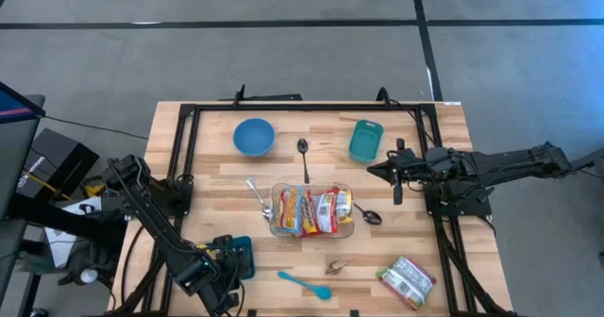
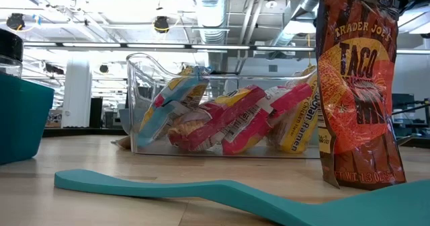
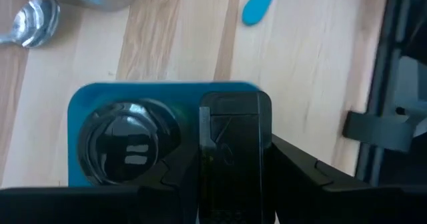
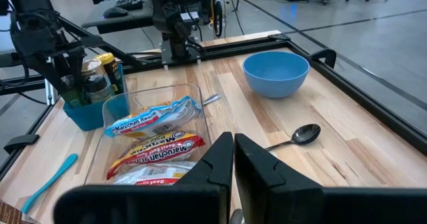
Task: Pick & Place Food Item
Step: Put the black spice can into the dark blue bin
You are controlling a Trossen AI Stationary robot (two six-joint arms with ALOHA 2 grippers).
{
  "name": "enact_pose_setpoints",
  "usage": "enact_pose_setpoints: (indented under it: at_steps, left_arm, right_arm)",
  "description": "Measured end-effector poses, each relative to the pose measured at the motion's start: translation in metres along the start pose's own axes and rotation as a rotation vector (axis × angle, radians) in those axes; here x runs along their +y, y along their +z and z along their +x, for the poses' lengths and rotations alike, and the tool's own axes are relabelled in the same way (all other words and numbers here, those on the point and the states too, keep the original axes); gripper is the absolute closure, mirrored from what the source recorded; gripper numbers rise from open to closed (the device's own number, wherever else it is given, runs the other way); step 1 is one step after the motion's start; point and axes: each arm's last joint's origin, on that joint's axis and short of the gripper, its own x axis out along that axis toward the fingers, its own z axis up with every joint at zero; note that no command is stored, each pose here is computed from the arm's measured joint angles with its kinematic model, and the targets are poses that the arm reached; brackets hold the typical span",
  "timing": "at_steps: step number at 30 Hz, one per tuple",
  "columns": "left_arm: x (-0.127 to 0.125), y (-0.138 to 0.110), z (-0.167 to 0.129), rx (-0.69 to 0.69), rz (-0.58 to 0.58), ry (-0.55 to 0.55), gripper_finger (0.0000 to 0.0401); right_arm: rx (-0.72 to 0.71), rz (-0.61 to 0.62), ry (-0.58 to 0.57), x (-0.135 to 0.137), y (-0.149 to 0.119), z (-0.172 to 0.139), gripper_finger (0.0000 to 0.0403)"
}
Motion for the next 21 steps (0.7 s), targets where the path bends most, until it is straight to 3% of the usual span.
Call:
enact_pose_setpoints:
  at_steps: [21]
  left_arm:
    - [0.004,-0.007,0.009,-0.004,-0.003,-0.022,0.0264]
  right_arm:
    - [0.002,-0.001,-0.001,0.000,0.000,0.000,0.0393]
